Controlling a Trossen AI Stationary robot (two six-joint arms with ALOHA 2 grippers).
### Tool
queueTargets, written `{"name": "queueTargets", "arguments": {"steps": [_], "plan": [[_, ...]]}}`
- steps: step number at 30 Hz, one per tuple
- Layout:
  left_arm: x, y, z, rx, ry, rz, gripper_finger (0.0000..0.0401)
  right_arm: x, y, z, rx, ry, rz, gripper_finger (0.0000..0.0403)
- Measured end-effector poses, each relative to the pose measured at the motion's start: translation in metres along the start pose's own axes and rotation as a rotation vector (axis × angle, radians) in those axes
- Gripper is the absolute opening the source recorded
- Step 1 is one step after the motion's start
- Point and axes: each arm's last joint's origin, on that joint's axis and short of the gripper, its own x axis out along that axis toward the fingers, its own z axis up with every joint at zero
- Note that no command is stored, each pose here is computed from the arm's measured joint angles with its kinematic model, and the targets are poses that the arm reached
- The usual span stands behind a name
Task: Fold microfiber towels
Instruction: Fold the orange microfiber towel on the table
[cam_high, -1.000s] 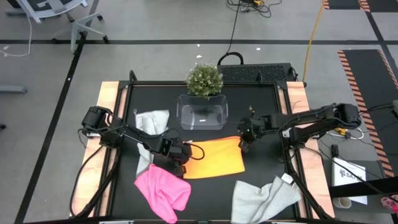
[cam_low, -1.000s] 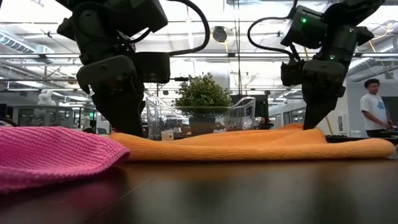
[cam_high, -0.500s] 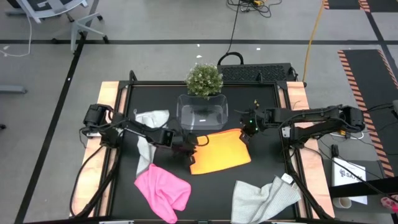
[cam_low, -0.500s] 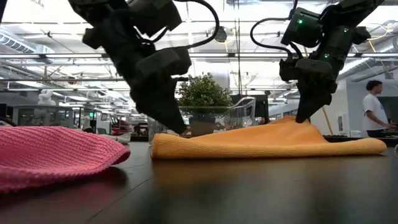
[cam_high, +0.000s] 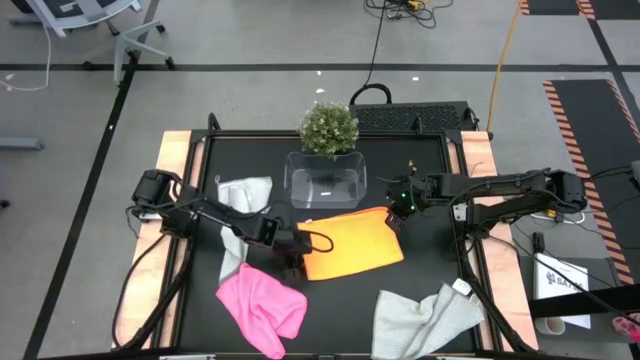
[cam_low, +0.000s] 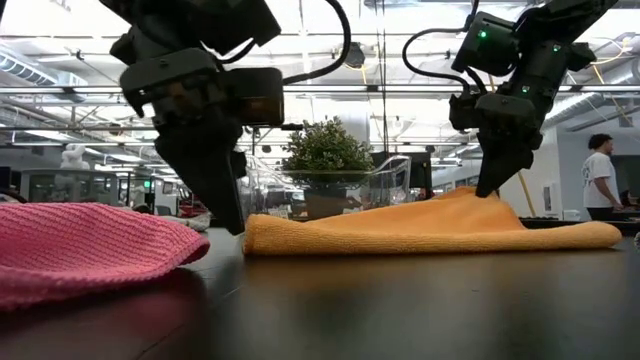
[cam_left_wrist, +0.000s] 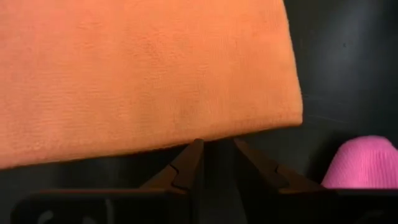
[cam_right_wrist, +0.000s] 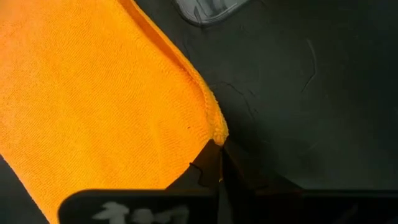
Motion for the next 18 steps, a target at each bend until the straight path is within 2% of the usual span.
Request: {"name": "queueTargets", "arguments": {"steps": [5,10,18], "plan": [[0.0,0.0,0.0,0.008,-0.023,0.05,0.0088,0.0,0.001,0.0,0.017,0.01,0.022,0.0],[0.0,0.001,0.001,0.012,-0.027,0.055,0.0088,0.0,0.002,0.0,0.047,0.008,0.034,0.0],[0.0,-0.001,0.003,0.017,-0.052,0.055,0.0088,-0.001,0.017,0.008,0.083,-0.085,0.161,0.0]]}}
